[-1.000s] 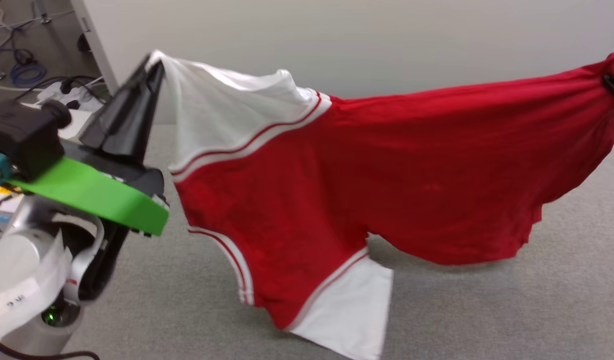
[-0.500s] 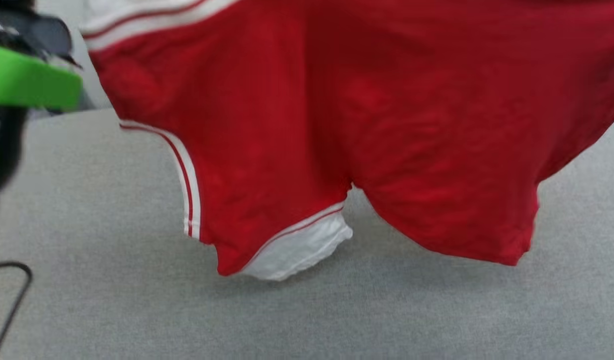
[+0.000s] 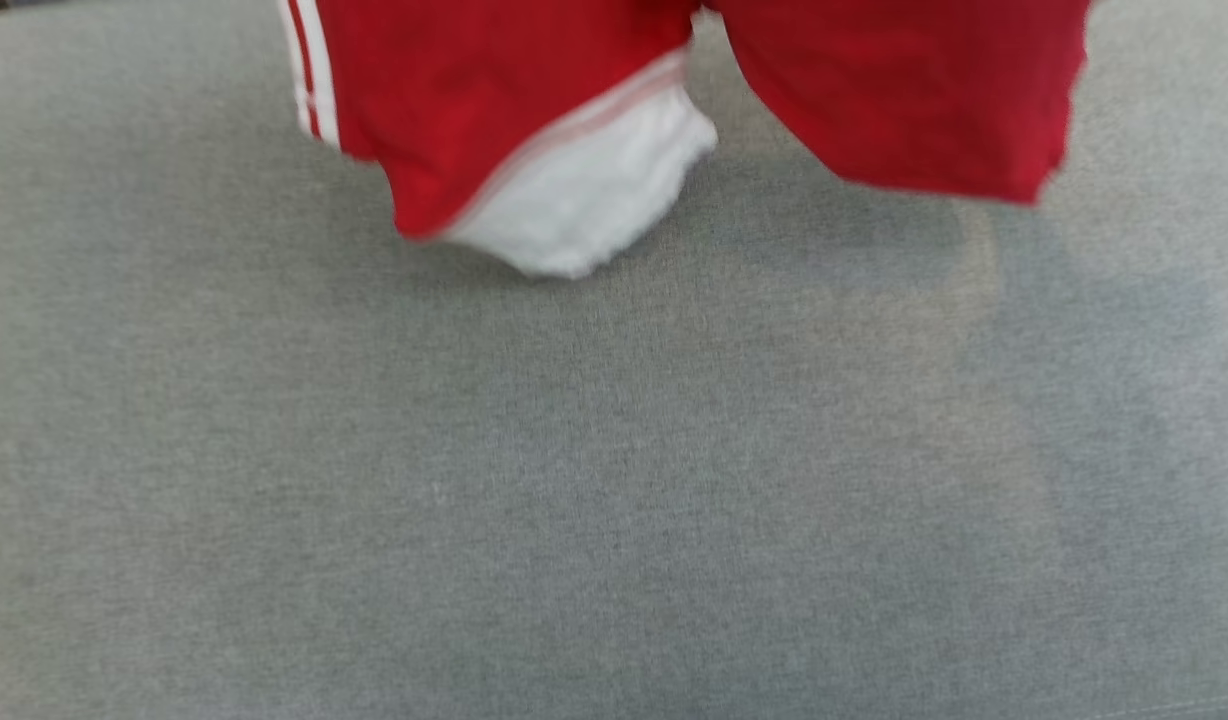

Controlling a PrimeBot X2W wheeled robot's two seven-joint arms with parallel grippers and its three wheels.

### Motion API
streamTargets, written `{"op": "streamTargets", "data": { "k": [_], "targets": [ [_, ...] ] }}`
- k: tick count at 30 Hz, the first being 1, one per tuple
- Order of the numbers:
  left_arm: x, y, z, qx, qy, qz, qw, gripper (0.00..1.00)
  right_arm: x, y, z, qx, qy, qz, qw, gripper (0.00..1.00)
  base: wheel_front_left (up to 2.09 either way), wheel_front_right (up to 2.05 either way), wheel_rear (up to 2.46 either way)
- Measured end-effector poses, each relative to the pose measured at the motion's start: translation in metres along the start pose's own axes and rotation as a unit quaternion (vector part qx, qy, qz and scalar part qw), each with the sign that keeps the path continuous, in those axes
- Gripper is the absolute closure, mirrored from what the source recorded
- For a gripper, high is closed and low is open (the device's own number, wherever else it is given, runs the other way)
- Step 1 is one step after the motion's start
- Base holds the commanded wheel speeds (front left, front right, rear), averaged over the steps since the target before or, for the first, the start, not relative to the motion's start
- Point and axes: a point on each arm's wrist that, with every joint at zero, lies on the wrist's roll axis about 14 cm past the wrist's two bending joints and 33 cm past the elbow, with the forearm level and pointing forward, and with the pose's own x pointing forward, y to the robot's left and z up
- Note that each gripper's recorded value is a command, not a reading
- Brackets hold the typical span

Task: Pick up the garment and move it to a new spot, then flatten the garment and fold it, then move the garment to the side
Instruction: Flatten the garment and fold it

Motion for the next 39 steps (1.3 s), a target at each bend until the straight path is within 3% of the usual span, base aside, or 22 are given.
{"op": "streamTargets", "data": {
  "k": [4, 11, 17, 23, 29, 39],
  "targets": [
    [0.03, 0.015, -0.042, 0.016, 0.022, 0.013, 1.0, 1.0, 0.043, 0.003, -0.026, -0.005, 0.003, -0.003, 1.0, 1.0, 0.0, 0.0, 0.0],
    [0.078, 0.037, -0.083, 0.018, -0.007, 0.058, 0.998, 1.0, 0.109, 0.003, -0.054, -0.008, -0.026, -0.029, 0.999, 1.0, 0.0, 0.0, 0.0],
    [0.088, 0.04, -0.145, 0.009, 0.005, 0.071, 0.997, 1.0, 0.146, 0.018, -0.101, 0.002, -0.019, -0.042, 0.999, 1.0, 0.0, 0.0, 0.0],
    [0.065, 0.032, -0.215, -0.002, 0.044, 0.072, 0.996, 1.0, 0.161, 0.048, -0.148, 0.017, -0.01, -0.027, 0.999, 1.0, 0.0, 0.0, 0.0],
    [0.021, -0.009, -0.281, -0.037, 0.117, 0.033, 0.992, 1.0, 0.16, 0.095, -0.181, 0.033, 0.001, 0.013, 0.999, 1.0, 0.0, 0.0, 0.0],
    [-0.066, -0.07, -0.303, -0.113, 0.179, -0.012, 0.977, 1.0, 0.114, 0.138, -0.228, 0.063, 0.053, 0.053, 0.995, 1.0, 0.0, 0.0, 0.0]
  ]
}}
